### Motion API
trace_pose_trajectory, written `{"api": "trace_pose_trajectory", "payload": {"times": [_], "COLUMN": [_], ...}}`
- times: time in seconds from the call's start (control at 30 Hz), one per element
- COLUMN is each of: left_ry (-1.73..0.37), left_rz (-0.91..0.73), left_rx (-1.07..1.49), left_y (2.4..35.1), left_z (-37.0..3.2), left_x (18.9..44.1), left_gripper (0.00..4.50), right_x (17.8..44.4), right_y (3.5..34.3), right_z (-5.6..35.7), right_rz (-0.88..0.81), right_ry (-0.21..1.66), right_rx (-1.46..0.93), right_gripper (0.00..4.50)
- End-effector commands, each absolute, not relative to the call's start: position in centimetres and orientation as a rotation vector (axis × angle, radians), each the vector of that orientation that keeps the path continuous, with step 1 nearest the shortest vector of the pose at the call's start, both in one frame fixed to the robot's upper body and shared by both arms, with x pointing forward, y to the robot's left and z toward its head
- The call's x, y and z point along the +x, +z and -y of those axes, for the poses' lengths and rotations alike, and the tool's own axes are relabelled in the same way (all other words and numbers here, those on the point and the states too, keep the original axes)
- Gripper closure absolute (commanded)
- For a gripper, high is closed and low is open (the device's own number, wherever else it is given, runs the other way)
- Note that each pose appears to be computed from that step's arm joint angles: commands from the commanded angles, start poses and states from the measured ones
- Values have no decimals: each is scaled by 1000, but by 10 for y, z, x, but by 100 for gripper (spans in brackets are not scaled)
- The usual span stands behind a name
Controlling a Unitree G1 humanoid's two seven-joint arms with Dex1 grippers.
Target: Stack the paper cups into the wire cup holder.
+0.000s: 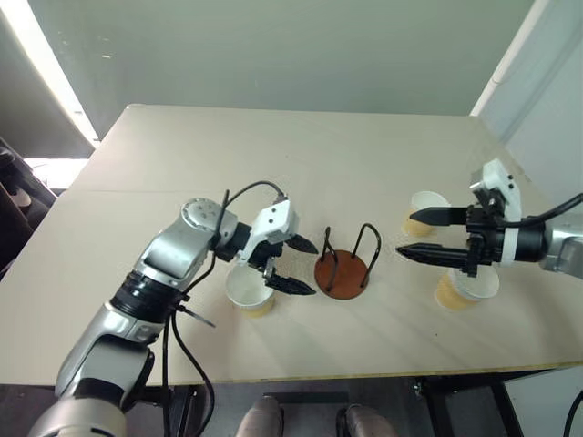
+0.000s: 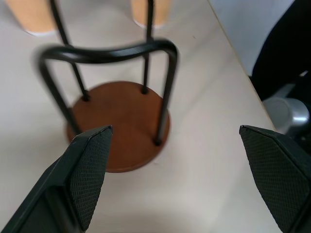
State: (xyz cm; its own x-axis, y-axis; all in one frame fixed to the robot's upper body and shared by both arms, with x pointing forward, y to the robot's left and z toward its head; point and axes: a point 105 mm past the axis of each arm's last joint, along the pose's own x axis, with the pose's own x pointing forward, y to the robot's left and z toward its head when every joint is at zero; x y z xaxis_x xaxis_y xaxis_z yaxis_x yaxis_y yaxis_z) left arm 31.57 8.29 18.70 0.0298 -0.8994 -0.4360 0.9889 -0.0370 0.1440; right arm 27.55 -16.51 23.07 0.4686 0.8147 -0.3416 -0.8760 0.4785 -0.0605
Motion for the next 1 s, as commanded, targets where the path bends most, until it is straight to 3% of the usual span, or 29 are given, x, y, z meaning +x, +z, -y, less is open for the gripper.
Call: {"api": "trace_pose_trajectory", "payload": {"times": [0.03, 0.23, 0.43, 1.0], "left_ry": [-1505, -1420, -1399, -1331], "left_rz": [-100, -37, 73, 39], "left_rx": [398, 397, 374, 407], "left_y": [229, 249, 274, 272], "left_z": [-88, -106, -95, -105], "left_x": [319, 314, 303, 303], "left_gripper": [2, 2, 2, 2], "right_x": [280, 306, 332, 387], "right_y": [243, 245, 238, 196], "right_z": [172, 208, 219, 224], "right_rz": [-243, -269, -317, -473], "right_ry": [1023, 887, 871, 936], "right_rx": [-316, -551, -748, -1013], "right_gripper": [0, 0, 0, 0]}}
